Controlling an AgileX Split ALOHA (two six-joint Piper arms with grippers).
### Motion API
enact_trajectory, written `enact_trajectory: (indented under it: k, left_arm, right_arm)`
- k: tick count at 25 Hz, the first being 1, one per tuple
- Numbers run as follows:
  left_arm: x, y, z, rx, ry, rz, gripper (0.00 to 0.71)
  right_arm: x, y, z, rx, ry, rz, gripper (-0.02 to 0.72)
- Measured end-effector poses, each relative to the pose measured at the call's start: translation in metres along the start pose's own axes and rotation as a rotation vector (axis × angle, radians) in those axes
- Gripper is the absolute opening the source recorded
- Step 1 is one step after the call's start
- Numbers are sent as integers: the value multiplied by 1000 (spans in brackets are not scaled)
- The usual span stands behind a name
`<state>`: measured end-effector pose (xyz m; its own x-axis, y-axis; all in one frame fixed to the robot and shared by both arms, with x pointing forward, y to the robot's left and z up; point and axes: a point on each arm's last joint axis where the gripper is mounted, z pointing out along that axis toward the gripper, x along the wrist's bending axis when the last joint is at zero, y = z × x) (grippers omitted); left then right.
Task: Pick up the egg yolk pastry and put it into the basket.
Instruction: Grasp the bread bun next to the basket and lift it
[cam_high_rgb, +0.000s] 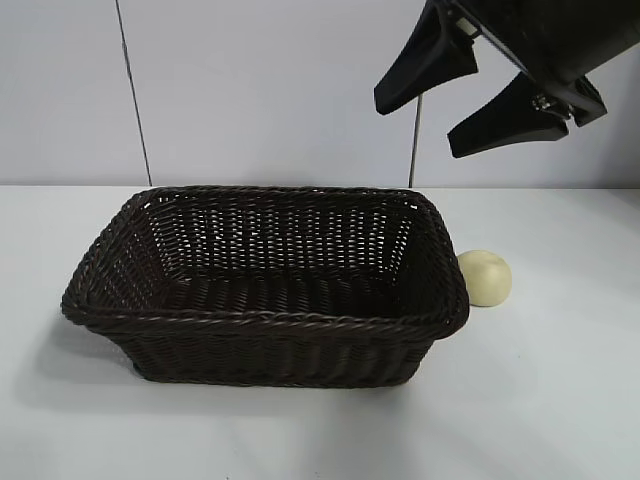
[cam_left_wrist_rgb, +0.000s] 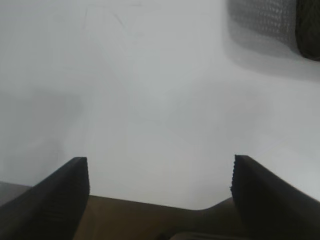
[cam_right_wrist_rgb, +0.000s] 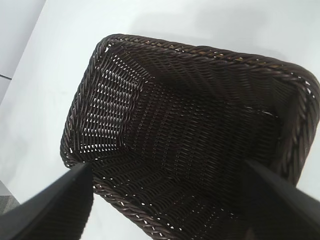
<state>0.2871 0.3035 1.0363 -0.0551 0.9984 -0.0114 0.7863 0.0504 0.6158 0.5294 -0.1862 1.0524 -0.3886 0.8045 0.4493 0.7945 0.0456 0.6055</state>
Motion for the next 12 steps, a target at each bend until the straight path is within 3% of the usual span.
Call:
enact_trajectory:
  k: [12]
  left_arm:
    - [1, -29, -32, -281, -10, -2, 571]
  right_arm:
    - [0, 0, 0, -2, -1, 0, 579]
